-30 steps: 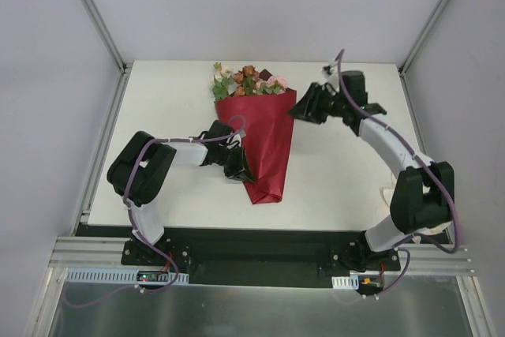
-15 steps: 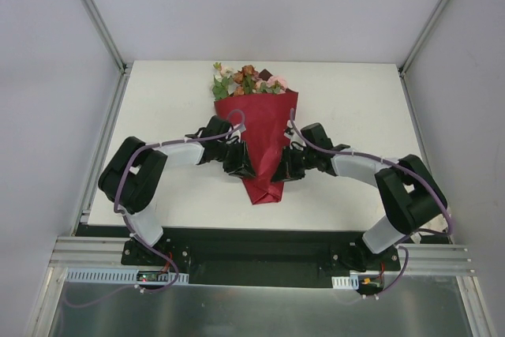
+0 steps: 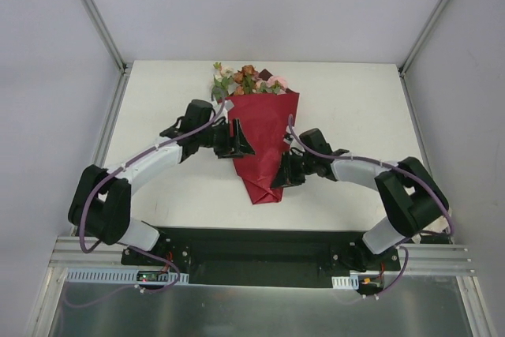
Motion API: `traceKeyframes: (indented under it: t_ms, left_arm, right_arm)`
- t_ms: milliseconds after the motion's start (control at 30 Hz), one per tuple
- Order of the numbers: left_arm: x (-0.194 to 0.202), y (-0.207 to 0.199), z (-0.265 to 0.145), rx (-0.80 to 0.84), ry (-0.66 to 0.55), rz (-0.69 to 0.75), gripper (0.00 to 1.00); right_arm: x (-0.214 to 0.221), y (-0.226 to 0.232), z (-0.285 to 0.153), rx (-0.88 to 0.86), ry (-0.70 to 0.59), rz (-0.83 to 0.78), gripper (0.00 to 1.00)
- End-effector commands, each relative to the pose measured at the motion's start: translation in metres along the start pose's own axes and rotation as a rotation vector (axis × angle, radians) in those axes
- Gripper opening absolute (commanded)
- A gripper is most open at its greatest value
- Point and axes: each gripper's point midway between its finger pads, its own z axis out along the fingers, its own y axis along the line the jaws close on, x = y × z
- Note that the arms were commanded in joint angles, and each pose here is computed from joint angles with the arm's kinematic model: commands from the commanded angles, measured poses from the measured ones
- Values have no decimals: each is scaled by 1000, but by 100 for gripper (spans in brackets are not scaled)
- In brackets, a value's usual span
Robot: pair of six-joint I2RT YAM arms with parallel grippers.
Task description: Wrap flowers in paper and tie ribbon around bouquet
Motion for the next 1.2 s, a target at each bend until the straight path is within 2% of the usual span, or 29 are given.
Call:
traceKeyframes:
  t_ms: [0, 67, 100, 133, 200, 233, 267, 300, 467, 567, 667, 800, 867, 900, 933, 967, 1000, 1033, 1100, 1167]
  left_arm:
    - [-13, 13, -29, 1, -62, -27, 57]
    - [-15, 16, -34, 18, -61, -46, 57]
    - [-21, 22, -38, 13, -78, -54, 58]
    - [-22, 25, -39, 7, -84, -61, 59]
    - [-26, 37, -41, -28, -107, -73, 72]
    - [-27, 43, -41, -42, -113, -80, 80]
    - [-28, 51, -39, -57, -109, -95, 93]
    - [-31, 58, -37, -80, -113, -104, 99]
    - [-51, 95, -16, -142, -95, -160, 99]
    - [-65, 110, -3, -169, -107, -170, 96]
    - [-74, 130, 13, -216, -113, -228, 79]
    - [-86, 129, 35, -186, -184, -239, 68]
    - [-91, 127, 52, -165, -209, -278, 56]
    - [-91, 126, 58, -161, -217, -296, 50]
    - [-98, 120, 65, -134, -245, -293, 39]
    - [-101, 120, 73, -134, -264, -341, 38]
    - [-97, 109, 87, -114, -258, -335, 38]
    - [-110, 96, 94, -81, -287, -321, 38]
    - [-114, 94, 116, -86, -309, -367, 38]
    - [-119, 74, 143, -42, -323, -395, 35]
  right_arm:
    - [-29, 43, -36, -36, -112, -120, 22]
    - [-28, 45, -49, 5, -119, -130, 32]
    - [-35, 47, -59, 34, -159, -150, 42]
    - [-35, 48, -68, 61, -164, -170, 46]
    - [-41, 49, -81, 96, -205, -193, 55]
    - [-39, 48, -85, 106, -205, -200, 57]
    - [-42, 46, -90, 113, -220, -192, 59]
    - [-41, 45, -94, 113, -226, -186, 60]
    - [-34, 37, -113, 119, -267, -164, 62]
    - [-23, 29, -122, 140, -274, -157, 63]
    - [-16, 25, -134, 152, -303, -153, 64]
    - [-14, 19, -146, 175, -357, -106, 65]
    - [-20, -10, -162, 330, -420, 6, 65]
    - [-26, -21, -172, 402, -463, 115, 65]
    - [-18, -45, -183, 514, -463, 225, 65]
    - [-20, -63, -195, 607, -504, 283, 65]
    - [-19, -81, -203, 692, -524, 338, 65]
    - [-14, -99, -215, 768, -544, 425, 66]
    - [-10, -124, -232, 858, -568, 518, 69]
    - [-8, -154, -260, 943, -623, 633, 71]
